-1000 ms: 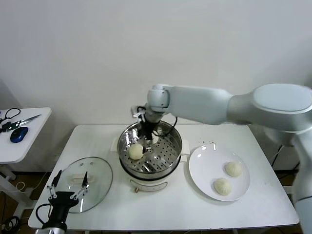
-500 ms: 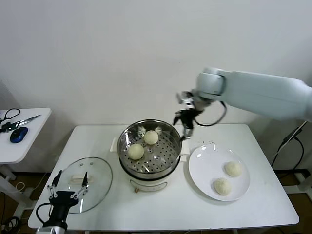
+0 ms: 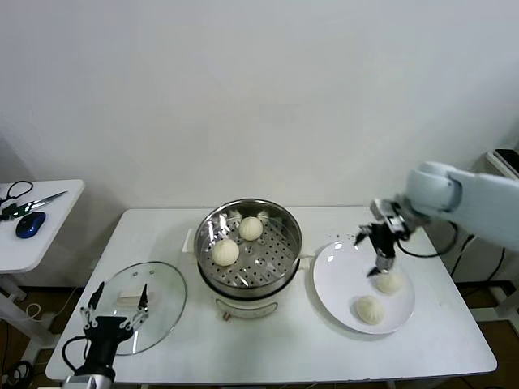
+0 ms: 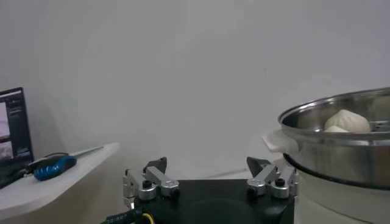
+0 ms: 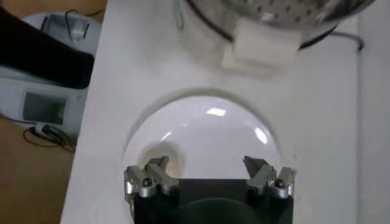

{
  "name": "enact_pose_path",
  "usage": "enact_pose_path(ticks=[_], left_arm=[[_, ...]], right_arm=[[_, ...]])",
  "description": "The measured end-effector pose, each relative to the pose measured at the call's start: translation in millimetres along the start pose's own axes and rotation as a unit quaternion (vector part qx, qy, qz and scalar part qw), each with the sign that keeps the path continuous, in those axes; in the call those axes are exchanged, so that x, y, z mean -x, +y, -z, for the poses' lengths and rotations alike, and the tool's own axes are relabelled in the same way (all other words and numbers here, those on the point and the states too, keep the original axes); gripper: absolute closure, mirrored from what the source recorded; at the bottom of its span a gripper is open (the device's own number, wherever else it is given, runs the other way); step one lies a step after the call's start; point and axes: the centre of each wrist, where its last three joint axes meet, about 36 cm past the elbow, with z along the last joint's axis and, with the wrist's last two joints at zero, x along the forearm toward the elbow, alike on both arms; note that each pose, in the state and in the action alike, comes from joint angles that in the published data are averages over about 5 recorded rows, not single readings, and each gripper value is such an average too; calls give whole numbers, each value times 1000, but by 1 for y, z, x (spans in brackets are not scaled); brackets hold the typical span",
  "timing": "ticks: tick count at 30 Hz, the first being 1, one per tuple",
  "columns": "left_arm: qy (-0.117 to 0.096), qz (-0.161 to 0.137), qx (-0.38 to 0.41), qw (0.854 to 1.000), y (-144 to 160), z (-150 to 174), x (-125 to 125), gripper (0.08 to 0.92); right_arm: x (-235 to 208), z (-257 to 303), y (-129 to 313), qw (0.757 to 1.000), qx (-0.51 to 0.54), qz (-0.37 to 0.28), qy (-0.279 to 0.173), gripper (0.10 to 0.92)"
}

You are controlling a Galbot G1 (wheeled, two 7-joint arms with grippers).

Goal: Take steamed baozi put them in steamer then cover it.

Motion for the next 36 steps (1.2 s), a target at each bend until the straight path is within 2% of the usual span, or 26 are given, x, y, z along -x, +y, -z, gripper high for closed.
enact_pose_path(ticks=[15, 28, 36], left_arm=[[14, 6, 4, 1000, 3, -6, -7, 177], [18, 8, 4, 1000, 2, -8, -8, 177], [18, 7, 5, 1000, 2, -9, -8, 177]], right_arm=[[85, -19, 20, 999, 6, 40, 19, 200], [112, -16, 18, 998, -1, 58, 28, 201], [115, -14, 12, 998, -6, 60, 28, 254]])
